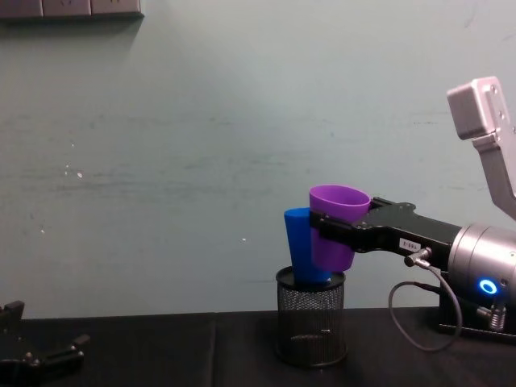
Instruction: Pick up one cup with a gripper and tap it against the other cup.
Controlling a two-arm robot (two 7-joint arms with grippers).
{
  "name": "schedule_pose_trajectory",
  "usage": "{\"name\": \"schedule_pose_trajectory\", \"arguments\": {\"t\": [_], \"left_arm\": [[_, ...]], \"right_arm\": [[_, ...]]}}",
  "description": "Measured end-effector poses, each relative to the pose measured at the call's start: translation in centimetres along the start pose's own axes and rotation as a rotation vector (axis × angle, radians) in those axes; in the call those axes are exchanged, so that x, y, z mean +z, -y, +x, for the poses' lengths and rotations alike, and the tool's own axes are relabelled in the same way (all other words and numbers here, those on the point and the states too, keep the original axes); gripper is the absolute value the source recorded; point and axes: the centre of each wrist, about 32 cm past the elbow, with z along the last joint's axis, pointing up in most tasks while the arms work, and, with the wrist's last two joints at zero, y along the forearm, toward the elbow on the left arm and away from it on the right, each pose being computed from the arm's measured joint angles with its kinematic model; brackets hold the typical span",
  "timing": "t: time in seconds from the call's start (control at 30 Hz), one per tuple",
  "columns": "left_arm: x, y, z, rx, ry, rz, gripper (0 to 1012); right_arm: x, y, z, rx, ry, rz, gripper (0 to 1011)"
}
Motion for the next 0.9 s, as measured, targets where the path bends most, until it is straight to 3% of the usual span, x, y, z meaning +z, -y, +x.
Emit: {"name": "schedule_pose_trajectory", "arguments": {"t": [0.9], "left_arm": [[0.0, 0.0, 0.0, 0.0, 0.0, 0.0, 1011]], "right_arm": [[-0.01, -0.85, 0.61, 0.001, 0.012, 0.019, 726]]}}
